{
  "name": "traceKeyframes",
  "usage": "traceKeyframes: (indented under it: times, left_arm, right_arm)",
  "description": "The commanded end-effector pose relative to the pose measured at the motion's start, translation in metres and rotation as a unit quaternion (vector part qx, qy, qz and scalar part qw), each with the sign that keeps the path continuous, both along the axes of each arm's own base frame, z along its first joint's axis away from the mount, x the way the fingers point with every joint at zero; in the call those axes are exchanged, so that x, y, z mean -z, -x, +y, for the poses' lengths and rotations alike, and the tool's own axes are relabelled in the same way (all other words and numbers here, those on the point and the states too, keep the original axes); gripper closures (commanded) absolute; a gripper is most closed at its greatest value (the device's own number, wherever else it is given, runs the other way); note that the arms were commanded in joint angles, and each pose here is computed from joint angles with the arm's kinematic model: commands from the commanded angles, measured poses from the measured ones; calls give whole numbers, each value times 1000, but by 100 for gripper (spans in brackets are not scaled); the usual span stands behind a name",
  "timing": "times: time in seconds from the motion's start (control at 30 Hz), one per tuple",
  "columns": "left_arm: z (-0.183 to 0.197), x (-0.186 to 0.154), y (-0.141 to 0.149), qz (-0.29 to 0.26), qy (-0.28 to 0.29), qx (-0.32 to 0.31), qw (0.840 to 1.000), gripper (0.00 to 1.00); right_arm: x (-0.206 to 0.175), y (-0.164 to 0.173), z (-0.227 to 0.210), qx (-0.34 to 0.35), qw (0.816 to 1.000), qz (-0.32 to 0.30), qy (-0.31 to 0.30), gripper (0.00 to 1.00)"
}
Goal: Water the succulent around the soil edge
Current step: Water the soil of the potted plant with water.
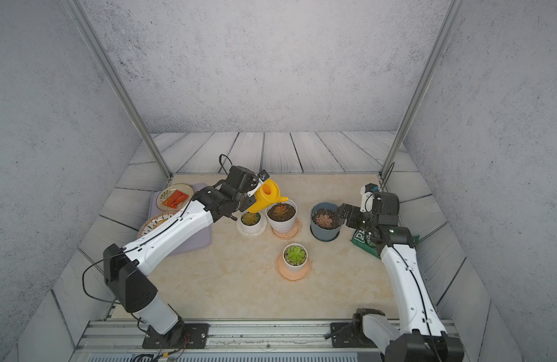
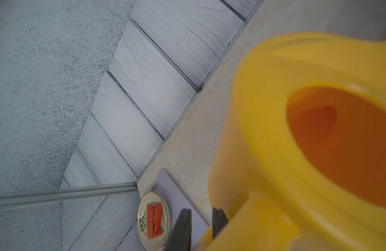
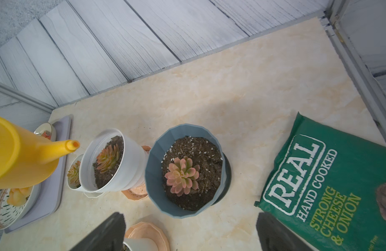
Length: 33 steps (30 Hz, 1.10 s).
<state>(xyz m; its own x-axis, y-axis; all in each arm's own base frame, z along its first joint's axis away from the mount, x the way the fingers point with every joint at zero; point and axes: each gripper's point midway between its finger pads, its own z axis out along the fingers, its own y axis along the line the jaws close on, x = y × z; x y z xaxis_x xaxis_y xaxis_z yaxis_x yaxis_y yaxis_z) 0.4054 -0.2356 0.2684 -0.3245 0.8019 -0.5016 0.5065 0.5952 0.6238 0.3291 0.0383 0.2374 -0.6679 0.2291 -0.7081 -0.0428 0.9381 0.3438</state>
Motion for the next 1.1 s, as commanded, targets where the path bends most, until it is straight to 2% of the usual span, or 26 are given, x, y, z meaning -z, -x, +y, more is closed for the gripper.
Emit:
traceKeyframes:
  times: [0.0, 0.37, 0.77, 1.07]
  left_arm:
    - [-1, -8, -6, -18, -30, -7, 999, 100]
    - [-21, 2, -10, -28, -98, 17, 995, 100]
    - [-40, 4, -13, -37, -119, 36, 992, 100]
    - [-43, -6, -26, -53, -132, 14, 990, 100]
  right_arm:
    - [-1, -1, 1, -6, 999, 8, 33, 1]
    - [0, -6, 7, -16, 999, 6, 44, 1]
    - [4, -8, 4, -9, 999, 3, 49, 1]
    - [6, -9, 3, -7, 999, 2, 51, 1]
